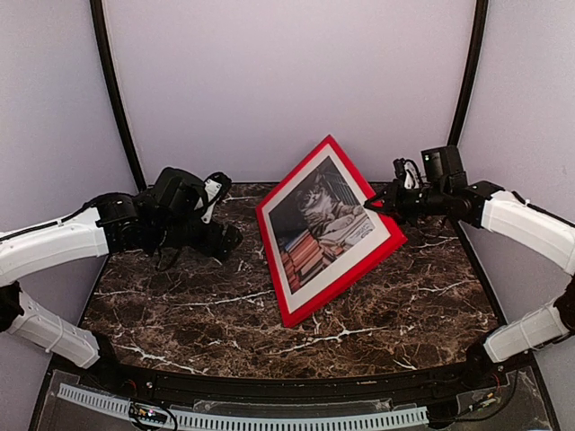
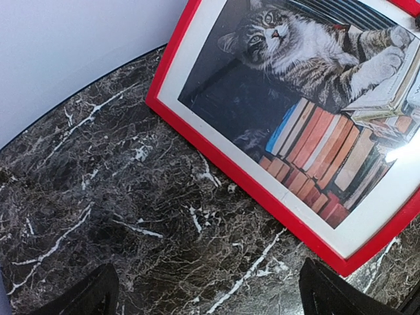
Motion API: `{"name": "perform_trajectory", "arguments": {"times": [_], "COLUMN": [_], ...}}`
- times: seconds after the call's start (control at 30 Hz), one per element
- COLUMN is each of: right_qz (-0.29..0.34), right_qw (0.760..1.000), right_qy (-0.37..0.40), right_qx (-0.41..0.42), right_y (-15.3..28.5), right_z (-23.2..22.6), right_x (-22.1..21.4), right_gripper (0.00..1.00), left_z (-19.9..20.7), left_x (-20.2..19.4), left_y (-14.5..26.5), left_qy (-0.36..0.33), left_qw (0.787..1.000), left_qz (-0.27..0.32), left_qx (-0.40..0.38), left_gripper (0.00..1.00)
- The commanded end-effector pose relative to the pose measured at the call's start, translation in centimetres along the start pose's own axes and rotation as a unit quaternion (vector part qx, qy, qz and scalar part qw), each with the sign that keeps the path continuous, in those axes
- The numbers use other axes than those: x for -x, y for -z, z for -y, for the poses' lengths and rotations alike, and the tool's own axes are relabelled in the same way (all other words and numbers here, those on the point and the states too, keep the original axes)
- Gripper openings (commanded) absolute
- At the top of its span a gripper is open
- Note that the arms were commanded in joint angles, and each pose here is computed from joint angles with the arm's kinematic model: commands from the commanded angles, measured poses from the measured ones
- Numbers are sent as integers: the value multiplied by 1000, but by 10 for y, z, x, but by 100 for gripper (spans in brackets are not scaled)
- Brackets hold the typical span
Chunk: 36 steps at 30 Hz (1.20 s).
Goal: Put the photo into the frame
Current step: Turn over the photo frame, then place the photo frame at the center of the board.
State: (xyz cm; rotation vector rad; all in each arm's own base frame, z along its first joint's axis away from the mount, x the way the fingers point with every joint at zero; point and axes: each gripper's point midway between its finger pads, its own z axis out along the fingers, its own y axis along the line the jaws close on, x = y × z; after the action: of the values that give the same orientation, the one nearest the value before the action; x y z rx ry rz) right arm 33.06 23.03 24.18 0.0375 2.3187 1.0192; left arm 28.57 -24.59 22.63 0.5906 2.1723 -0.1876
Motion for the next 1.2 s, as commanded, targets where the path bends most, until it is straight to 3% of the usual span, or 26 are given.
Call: {"name": "perform_trajectory", "arguments": {"times": [0.0, 0.53, 0.77, 1.17], "right_qz": [22, 13, -13, -47], "right_qw": [997, 985, 987, 992], "right_qy": [-35, -156, -152, -98], "right_qx": [63, 73, 41, -71], "right_y": [-3, -35, -42, -40], "right_z": [-6, 73, 92, 125], "right_x": [-2, -83, -104, -110], "right_gripper": [27, 40, 52, 57], "left_z": [13, 19, 10, -16], "left_x": [-8, -40, -44, -44], "left_y": [-17, -50, -53, -45], "left_qy": [37, 41, 53, 74], "left_qw": [999, 998, 997, 996], "left_qz": [-3, -45, -52, -45], "left_qx": [-30, -30, -19, 3], "left_gripper": [99, 99, 99, 99]}}
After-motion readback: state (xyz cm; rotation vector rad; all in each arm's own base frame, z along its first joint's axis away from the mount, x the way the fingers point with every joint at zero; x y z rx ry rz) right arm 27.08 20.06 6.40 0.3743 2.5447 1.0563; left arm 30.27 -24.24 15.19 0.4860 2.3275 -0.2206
